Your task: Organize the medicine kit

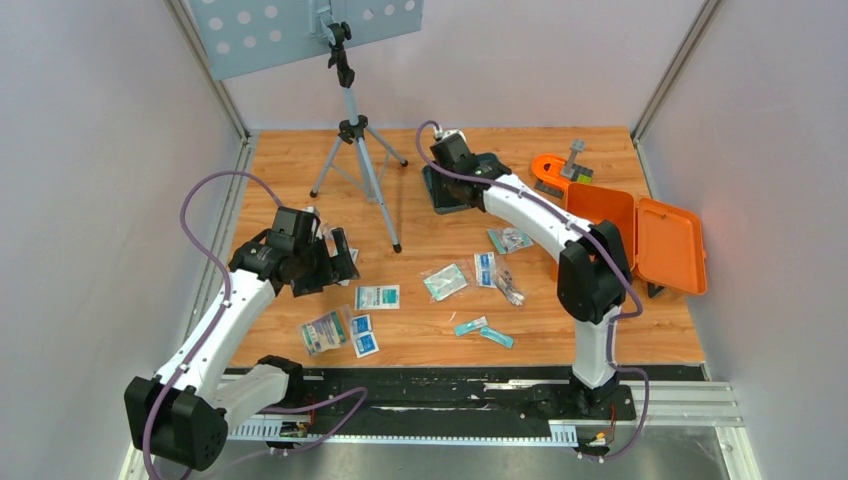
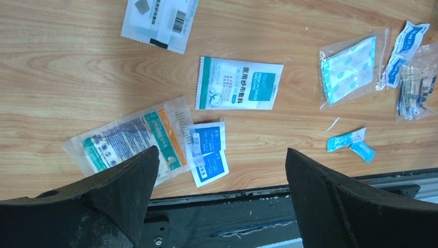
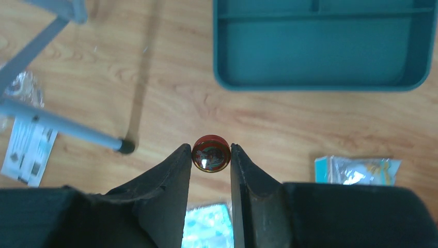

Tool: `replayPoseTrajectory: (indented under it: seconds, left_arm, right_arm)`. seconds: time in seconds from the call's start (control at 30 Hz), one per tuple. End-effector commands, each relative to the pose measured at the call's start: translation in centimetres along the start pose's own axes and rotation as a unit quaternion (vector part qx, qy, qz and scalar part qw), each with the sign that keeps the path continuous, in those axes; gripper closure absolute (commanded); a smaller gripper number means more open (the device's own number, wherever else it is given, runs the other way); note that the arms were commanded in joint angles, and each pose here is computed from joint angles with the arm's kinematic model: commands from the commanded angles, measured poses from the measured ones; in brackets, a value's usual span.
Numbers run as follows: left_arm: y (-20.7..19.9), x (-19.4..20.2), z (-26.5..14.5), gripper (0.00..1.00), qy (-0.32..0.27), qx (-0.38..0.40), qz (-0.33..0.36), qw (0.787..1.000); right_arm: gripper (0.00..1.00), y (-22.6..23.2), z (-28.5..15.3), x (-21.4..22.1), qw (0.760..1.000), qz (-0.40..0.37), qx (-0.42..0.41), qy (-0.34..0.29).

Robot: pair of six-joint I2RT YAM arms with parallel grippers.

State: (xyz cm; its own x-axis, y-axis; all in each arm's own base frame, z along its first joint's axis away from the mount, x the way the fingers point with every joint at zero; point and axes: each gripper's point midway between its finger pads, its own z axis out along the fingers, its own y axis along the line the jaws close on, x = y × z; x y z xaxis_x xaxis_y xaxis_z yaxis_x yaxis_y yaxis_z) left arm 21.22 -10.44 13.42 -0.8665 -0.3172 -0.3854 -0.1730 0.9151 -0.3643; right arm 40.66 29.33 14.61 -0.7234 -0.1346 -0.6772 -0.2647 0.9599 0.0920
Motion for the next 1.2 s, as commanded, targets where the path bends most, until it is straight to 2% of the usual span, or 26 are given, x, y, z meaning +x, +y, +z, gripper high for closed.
replayPoseTrajectory:
  seconds: [0.0, 0.17, 0.33, 0.73, 0.87, 1.03, 1.17]
  left_arm:
    - [-0.9, -1.7, -1.2, 0.00, -0.031, 0.015, 0.018, 0.999]
    - [-1.0, -1.9, -1.3, 0.00, -0.031, 0.015, 0.023, 0.999]
    - [-1.1, -1.8, -1.2, 0.00, -0.028, 0.018, 0.021, 0.999]
    - [-0.9, -2.0, -1.0, 0.00, -0.026, 0.010, 0.032, 0.999]
    - [-0.9, -2.0, -0.9, 0.00, -0.025, 0.008, 0.033, 0.999]
    - [-0.8, -2.0, -0.9, 0.00, -0.024, 0.007, 0.033, 0.999]
    - [-0.8, -1.9, -1.1, 0.00, -0.025, 0.009, 0.035, 0.999]
  right_arm:
    - [0.68, -1.0, 2.1, -3.8, 1.000, -0.005, 0.000, -0.028]
    - [0.68, -3.0, 4.8, -7.3, 0.998, 0.002, 0.024, -0.056]
    - [0.68, -4.9, 7.9, -9.0, 0.997, 0.020, 0.032, -0.064]
    - [0.65, -6.7, 13.6, -9.8, 0.995, 0.018, 0.057, -0.076]
    - [0.64, -7.1, 14.5, -10.0, 0.995, 0.027, 0.054, -0.084]
    - [0.58, -6.7, 13.7, -10.5, 0.994, 0.035, 0.046, -0.090]
    - [0.47, -6.5, 11.9, -11.3, 0.993, 0.041, 0.039, -0.100]
